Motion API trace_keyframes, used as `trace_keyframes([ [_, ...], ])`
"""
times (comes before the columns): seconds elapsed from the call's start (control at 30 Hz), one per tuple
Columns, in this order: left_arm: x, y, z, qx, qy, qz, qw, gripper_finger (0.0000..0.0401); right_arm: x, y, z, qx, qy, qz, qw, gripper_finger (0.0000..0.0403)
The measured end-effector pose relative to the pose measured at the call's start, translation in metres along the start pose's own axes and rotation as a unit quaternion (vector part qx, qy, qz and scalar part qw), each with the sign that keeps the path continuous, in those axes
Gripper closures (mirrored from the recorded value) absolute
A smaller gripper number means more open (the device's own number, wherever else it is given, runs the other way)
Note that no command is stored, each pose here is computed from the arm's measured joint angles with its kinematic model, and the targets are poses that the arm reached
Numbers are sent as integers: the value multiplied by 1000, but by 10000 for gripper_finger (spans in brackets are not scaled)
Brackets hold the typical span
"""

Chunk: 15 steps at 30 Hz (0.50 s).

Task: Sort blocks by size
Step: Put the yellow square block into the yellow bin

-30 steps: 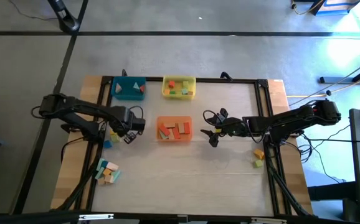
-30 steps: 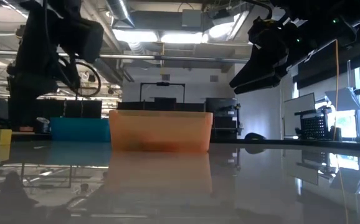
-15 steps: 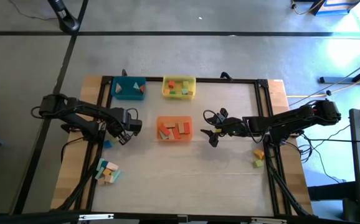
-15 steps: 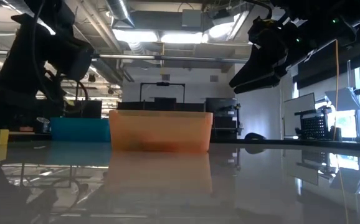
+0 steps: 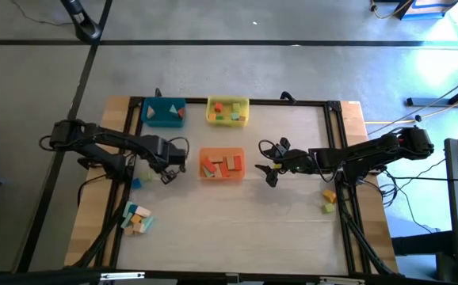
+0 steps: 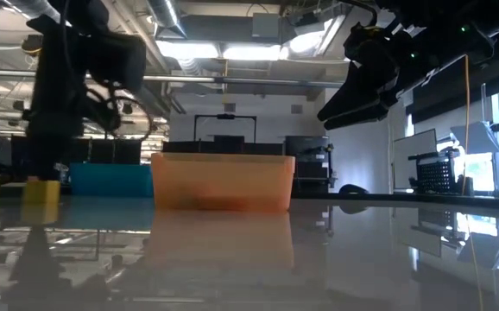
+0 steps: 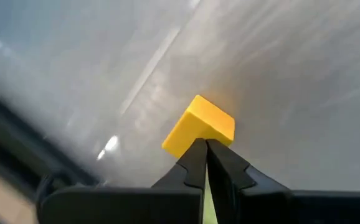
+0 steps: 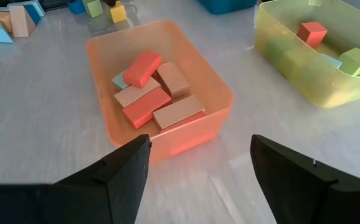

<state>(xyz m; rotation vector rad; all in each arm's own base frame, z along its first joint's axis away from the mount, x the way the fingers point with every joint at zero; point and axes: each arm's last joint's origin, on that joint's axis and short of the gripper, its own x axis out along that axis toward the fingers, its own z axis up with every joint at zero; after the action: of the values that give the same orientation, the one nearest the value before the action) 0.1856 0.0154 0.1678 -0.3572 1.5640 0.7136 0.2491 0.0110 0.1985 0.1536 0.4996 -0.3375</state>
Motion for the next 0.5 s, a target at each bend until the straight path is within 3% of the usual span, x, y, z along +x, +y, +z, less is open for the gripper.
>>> trace_keyframes([
  [0.27,-11,-12,8,55,-39,-49,997,396,0,0,0,0,0,0,1000,127],
  [0.5,-47,-10,4,96,-83,-65,990,398,0,0,0,0,0,0,1000,127],
])
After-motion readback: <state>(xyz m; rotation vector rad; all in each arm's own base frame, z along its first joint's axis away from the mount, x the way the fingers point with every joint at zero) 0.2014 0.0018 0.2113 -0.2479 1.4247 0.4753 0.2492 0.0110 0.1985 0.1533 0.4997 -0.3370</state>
